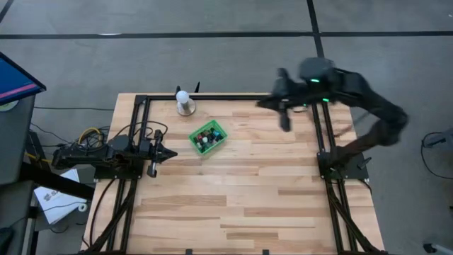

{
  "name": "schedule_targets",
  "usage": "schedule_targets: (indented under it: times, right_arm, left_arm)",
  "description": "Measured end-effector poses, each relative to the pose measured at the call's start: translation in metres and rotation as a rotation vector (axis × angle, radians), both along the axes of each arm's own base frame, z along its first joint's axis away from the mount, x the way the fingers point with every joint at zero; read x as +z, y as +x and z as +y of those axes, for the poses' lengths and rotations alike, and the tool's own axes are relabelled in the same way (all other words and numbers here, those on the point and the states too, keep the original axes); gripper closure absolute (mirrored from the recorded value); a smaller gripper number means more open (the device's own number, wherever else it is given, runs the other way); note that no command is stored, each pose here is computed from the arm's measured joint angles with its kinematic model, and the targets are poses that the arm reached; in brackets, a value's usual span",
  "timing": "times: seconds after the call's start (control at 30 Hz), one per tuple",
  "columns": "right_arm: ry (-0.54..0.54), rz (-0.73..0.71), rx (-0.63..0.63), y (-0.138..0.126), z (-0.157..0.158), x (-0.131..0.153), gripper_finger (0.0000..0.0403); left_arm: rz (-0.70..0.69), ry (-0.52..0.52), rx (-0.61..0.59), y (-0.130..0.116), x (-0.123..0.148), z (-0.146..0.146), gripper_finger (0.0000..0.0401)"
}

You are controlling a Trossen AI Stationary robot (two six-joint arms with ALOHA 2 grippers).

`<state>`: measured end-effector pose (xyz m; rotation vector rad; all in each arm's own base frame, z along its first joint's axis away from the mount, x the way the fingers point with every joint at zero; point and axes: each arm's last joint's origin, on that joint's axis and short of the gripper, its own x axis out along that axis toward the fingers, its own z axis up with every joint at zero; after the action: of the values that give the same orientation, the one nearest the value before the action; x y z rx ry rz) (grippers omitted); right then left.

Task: Pick & Place Nail Polish
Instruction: Return to Home Position

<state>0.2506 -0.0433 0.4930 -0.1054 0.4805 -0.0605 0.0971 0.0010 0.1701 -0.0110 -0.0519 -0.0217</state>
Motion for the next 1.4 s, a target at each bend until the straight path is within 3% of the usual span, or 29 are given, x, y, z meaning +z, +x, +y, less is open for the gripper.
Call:
schedule_targets:
  times: [0.17,0.4,0.6,0.83,1.1,1.4]
  right_arm:
    - [0.058,-0.061,-0.168,-0.062,0.007,-0.035,0.0390]
    - [0.195,-0.303,-0.256,-0.107,0.014,-0.123,0.0401]
    - [0.344,-0.429,-0.307,-0.127,0.017,-0.200,0.0400]
    - [0.392,-0.558,-0.396,-0.152,0.019,-0.251,0.0401]
    - [0.400,-0.659,-0.366,-0.163,0.022,-0.284,0.0402]
    - [0.422,-0.659,-0.299,-0.155,0.027,-0.318,0.0402]
  left_arm:
    - [0.000,0.000,0.000,0.000,0.000,0.000,0.0399]
    - [0.001,0.000,0.000,0.000,0.000,0.000,0.0399]
    - [0.000,0.000,0.000,0.000,0.000,0.000,0.0399]
    - [0.000,0.000,0.000,0.000,0.000,0.000,0.0399]
    - [0.001,0.000,0.000,0.000,0.000,0.000,0.0399]
    - [0.001,0.000,0.000,0.000,0.000,0.000,0.0399]
